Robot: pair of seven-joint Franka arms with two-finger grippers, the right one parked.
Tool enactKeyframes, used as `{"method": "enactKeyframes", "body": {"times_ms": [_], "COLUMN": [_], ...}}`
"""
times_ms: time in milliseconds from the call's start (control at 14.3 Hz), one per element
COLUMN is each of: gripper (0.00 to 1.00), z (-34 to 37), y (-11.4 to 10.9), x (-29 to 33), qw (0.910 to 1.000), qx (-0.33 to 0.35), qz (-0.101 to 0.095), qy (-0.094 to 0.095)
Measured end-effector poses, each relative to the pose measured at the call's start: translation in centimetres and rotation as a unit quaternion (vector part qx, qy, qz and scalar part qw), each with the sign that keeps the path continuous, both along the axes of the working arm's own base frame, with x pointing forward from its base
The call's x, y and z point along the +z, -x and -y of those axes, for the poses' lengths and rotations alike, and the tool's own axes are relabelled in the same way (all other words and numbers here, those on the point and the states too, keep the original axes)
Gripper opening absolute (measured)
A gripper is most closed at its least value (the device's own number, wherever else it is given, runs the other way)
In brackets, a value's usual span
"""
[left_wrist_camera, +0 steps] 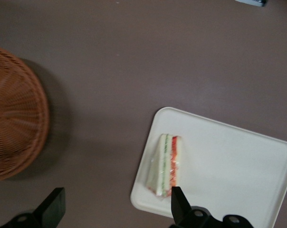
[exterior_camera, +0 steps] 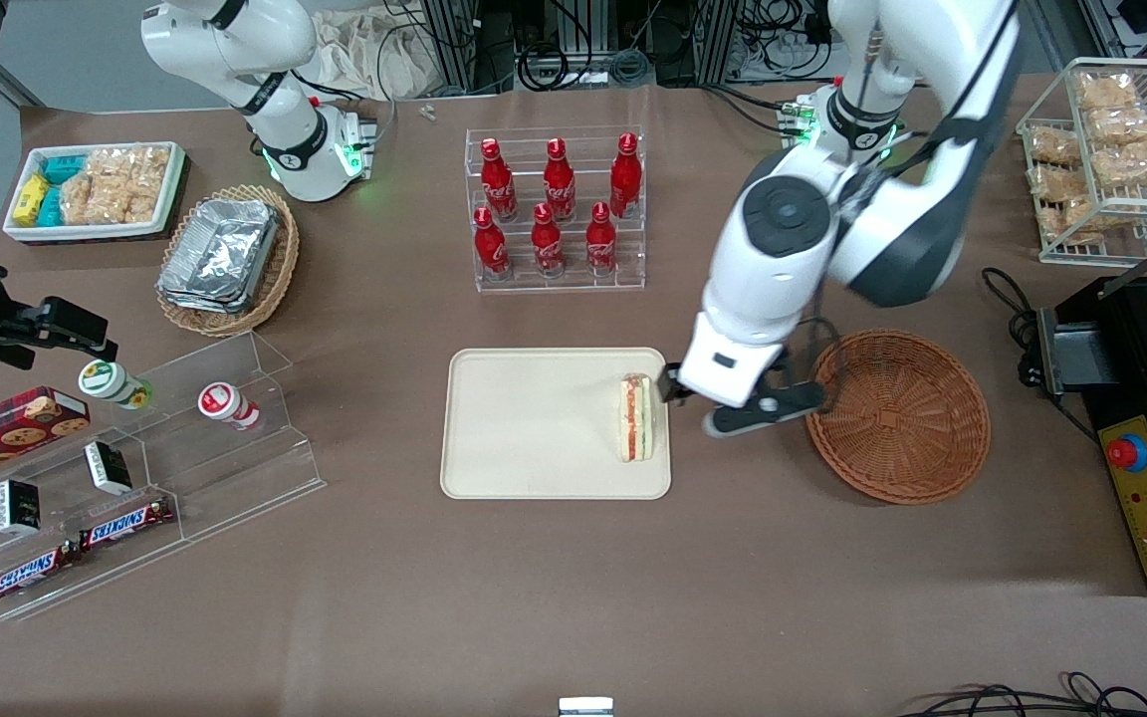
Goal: Place sandwich from basket to tray
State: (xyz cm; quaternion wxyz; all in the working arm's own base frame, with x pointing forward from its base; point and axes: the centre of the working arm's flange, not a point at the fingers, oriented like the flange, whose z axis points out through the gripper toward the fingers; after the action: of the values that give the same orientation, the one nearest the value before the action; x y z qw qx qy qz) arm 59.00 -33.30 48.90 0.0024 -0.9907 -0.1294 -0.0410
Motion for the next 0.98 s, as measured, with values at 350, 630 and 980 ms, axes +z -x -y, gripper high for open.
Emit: {"method": "enactKeyframes", "body": {"times_ms": [350,630,980], "gripper": [1.00,1.00,1.00], "z": [-9.6,-20.6,-27.3], "y": [-2.8,-2.6,0.8], "x": [3.8,7.7,12.4], "qw": [0.9978,0.9919,0.9884], "qx": [-0.048,-0.095,-0.126], "qz": [-0.043,-0.084,-0.085], "qy": [-0.012,0.000,-0.006]}}
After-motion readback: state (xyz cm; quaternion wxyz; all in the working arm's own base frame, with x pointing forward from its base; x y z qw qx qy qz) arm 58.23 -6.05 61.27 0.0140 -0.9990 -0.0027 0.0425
